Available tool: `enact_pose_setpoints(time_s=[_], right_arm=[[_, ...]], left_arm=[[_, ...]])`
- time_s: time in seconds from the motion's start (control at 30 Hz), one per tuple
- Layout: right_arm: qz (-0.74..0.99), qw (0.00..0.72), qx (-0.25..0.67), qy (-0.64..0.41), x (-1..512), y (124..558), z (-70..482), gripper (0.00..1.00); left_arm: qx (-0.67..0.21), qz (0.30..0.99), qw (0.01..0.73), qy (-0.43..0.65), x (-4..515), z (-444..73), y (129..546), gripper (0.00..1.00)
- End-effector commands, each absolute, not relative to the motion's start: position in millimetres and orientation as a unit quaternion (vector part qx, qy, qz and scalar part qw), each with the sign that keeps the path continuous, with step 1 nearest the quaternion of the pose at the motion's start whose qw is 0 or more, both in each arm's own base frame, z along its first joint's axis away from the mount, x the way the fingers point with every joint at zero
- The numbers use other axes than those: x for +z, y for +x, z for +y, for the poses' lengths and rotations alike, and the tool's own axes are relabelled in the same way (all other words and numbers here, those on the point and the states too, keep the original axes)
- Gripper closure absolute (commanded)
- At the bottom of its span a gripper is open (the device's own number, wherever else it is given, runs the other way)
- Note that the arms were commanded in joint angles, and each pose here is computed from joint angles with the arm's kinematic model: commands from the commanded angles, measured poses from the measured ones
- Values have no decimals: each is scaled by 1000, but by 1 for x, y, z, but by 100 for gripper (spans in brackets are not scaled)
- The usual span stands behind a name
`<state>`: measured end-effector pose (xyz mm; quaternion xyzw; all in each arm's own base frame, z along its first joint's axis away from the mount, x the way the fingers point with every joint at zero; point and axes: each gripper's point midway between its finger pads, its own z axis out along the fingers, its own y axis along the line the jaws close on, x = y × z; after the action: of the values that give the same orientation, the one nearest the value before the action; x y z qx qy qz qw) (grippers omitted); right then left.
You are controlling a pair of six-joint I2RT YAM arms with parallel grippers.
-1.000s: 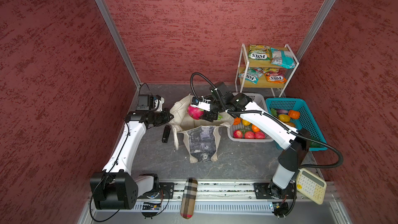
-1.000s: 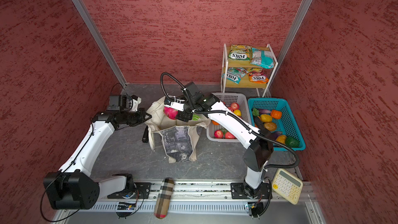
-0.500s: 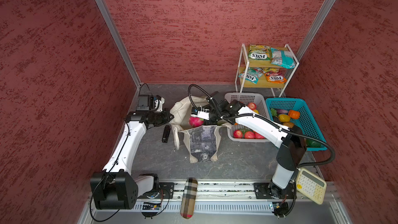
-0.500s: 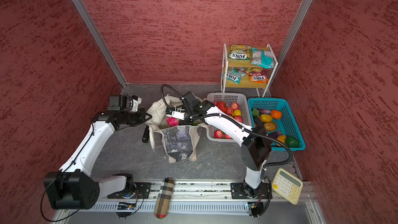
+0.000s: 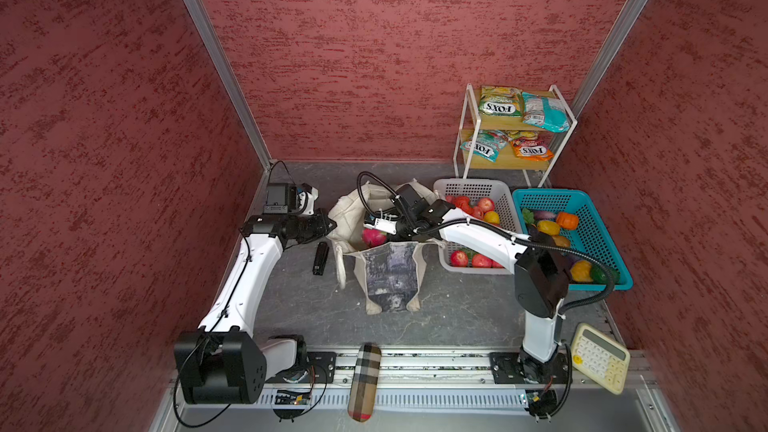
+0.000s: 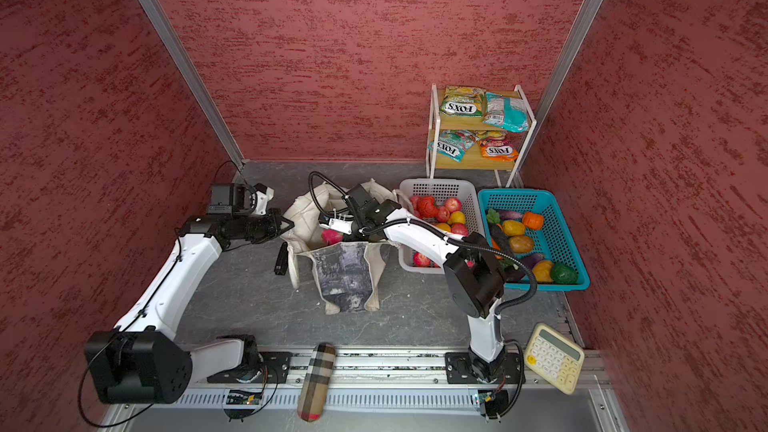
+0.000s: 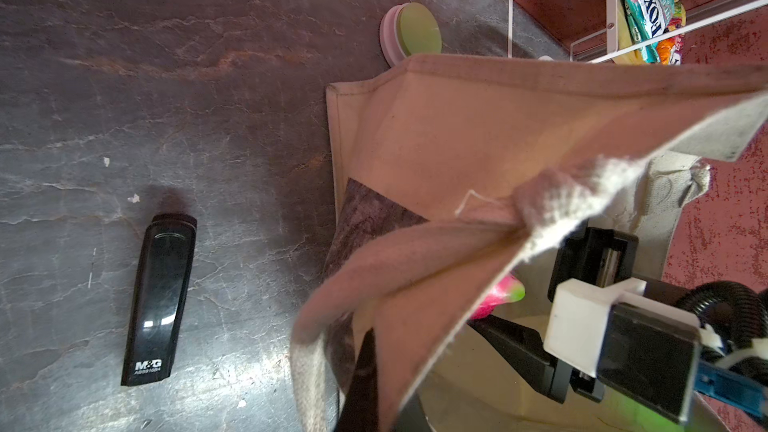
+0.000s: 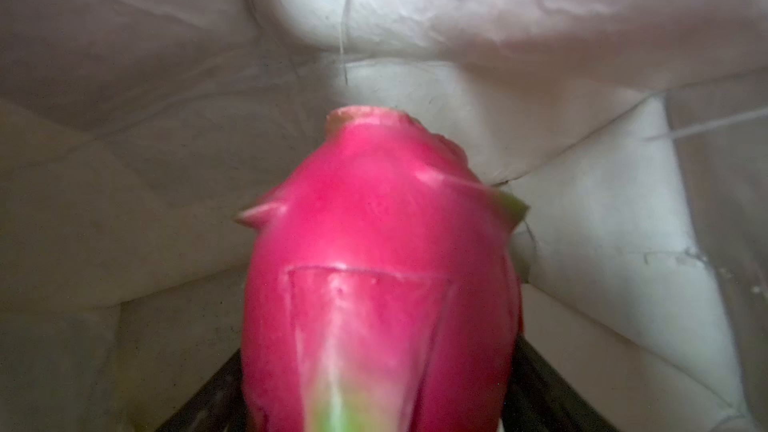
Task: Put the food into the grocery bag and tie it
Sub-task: 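Lower the dragon fruit into the bag and open the right gripper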
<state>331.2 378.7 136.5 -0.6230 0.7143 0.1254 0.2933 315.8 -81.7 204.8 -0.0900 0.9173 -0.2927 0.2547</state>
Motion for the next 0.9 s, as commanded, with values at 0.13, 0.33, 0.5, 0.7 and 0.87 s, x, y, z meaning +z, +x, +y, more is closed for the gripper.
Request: enact_pose_setpoints(time_s=[0.13,0.33,0.5,0.7,0.87], right_arm=[[705,361,122,-598,180,341,386,1],[700,437,86,-558,254,345,381,1],[701,552,77,-445,363,352,359,1],[706,672,60,-218,473,345,270,4],[750,660,38,-40,460,349,173,10]], left_arm=[[-300,910,276,-78,214,-84,317,100],[-297,911,276,-78,213,-84,316,100],[-295,912,273,-77,211,-85,316,100],[-290,914,273,-76,209,-85,316,100],[-288,914,276,-74,211,-85,315,100]])
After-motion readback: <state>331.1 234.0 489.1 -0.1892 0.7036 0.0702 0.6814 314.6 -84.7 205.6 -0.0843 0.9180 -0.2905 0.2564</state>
